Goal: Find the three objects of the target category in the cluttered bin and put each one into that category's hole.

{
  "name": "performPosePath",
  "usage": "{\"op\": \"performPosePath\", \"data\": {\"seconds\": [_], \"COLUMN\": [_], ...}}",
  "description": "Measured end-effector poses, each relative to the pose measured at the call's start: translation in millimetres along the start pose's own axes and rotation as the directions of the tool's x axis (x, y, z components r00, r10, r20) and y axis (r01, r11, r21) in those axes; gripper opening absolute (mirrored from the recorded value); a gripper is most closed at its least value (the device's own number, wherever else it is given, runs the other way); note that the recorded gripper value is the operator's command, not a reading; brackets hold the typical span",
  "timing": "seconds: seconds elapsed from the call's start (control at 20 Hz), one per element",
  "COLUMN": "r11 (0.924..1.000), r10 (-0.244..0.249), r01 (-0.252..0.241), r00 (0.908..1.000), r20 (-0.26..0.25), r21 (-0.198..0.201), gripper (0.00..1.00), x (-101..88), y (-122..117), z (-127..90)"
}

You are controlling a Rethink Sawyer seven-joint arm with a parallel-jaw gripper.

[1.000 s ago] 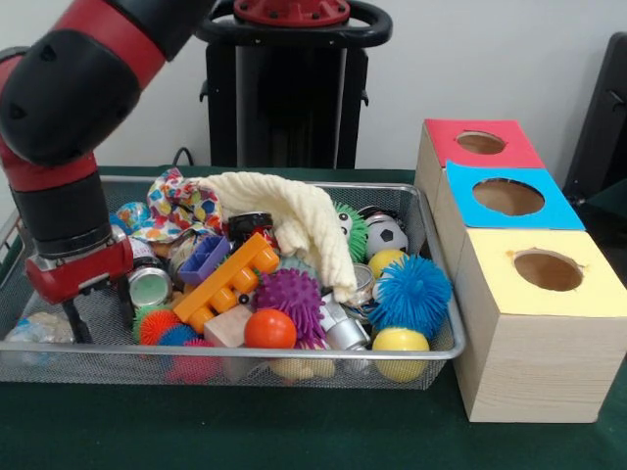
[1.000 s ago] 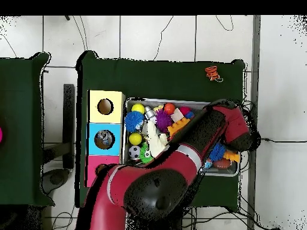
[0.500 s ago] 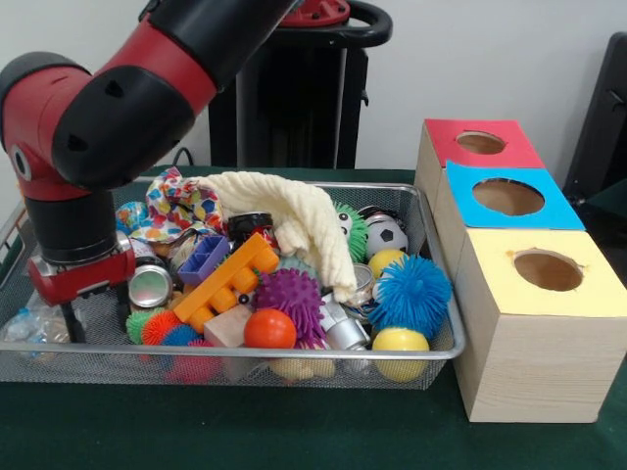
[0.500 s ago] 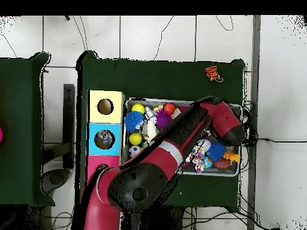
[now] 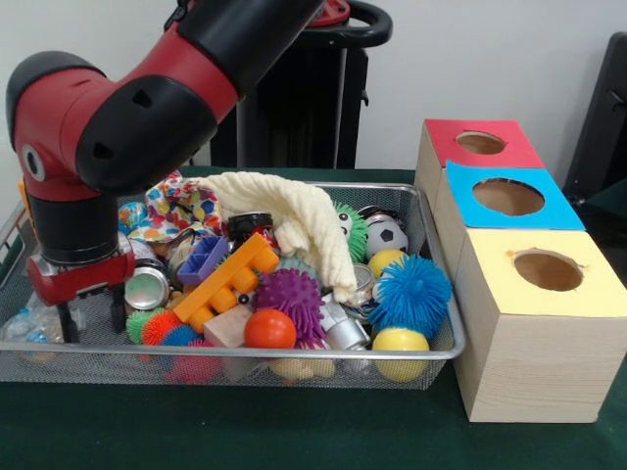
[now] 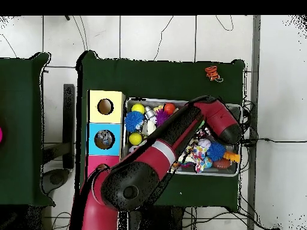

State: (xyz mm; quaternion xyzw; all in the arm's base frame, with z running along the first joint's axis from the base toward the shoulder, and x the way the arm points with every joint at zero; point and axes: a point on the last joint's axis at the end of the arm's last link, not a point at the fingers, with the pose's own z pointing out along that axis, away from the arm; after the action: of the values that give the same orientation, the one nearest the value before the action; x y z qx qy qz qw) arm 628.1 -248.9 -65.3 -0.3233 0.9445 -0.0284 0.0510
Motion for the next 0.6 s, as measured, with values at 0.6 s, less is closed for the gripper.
{"op": "performPosePath", "data": {"seconds": [0.6], "r11": [0.9909], "r10": [-0.038], "r01": [0.044], "r00": [0.9979], "r20": [-0.052], "r21": [0.127], "gripper": [1.00], "x": [-1.6], "y": [-11.5], "z": [-3.6]}}
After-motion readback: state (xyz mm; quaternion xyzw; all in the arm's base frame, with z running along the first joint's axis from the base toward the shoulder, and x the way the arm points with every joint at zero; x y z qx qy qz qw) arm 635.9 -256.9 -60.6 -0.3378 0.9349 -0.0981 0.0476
